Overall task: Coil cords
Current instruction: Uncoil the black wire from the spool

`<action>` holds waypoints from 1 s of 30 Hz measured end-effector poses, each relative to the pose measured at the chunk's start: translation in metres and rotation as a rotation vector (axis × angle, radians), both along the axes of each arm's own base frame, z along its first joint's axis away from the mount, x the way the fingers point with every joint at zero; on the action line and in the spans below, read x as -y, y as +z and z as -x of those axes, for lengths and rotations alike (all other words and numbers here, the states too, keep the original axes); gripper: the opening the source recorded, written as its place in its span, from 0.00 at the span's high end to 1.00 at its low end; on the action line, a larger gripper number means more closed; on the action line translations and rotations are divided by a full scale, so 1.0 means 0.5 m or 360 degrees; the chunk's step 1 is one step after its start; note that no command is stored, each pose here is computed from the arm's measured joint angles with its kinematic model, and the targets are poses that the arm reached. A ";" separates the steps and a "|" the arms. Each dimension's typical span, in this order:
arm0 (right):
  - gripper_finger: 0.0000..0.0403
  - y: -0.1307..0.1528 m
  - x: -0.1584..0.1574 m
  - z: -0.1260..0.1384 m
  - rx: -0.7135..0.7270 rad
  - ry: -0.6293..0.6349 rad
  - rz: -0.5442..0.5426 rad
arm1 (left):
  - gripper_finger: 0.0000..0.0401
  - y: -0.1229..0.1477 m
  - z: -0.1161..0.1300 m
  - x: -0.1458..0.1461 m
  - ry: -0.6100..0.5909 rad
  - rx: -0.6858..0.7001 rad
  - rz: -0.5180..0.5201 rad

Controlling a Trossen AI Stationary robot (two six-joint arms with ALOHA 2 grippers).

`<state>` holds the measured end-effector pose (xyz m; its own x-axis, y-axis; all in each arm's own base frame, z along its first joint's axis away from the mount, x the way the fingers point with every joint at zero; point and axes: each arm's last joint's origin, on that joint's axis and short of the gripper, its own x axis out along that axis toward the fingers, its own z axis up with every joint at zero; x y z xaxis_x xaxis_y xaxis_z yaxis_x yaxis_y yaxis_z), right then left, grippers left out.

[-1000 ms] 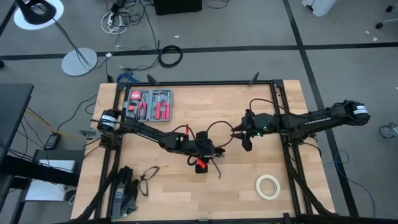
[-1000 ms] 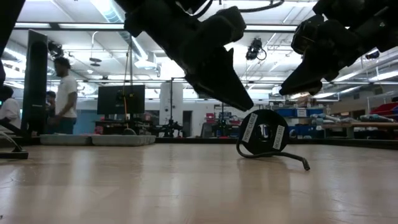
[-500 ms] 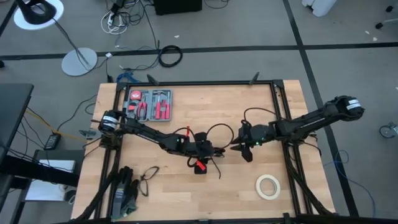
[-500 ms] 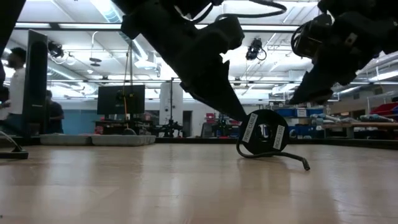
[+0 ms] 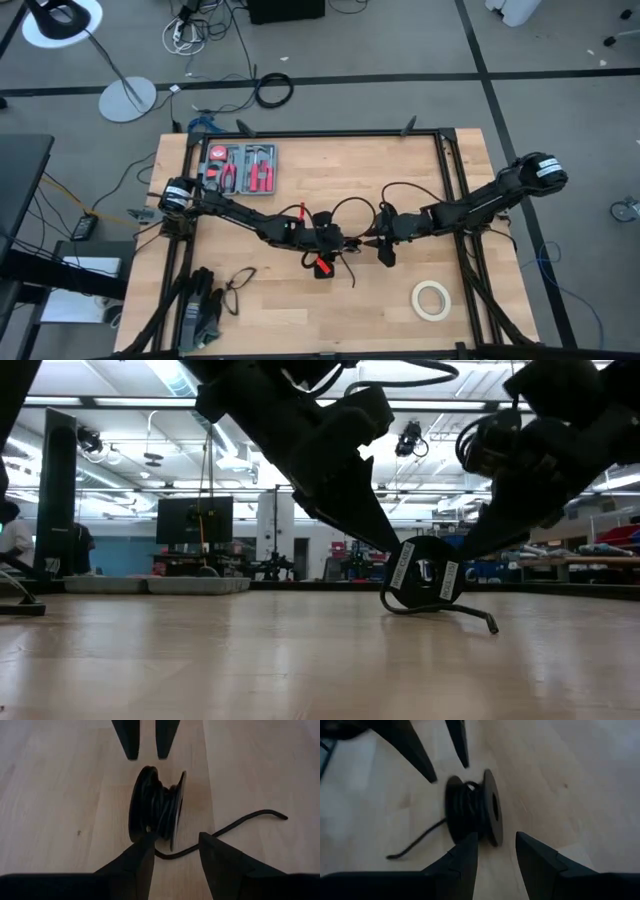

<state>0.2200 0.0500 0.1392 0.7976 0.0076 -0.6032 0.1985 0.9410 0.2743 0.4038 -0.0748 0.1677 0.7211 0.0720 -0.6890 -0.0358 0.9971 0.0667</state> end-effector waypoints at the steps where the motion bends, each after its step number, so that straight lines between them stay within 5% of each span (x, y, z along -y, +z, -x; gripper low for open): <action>1: 0.67 -0.002 -0.001 -0.002 0.0003 0.0002 -0.0002 | 0.61 -0.004 -0.002 0.000 -0.0001 -0.0001 0.0001; 30: 0.67 0.003 0.003 -0.009 0.0060 -0.0003 -0.0045 | 0.61 -0.039 -0.024 0.001 0.0002 0.0084 -0.0055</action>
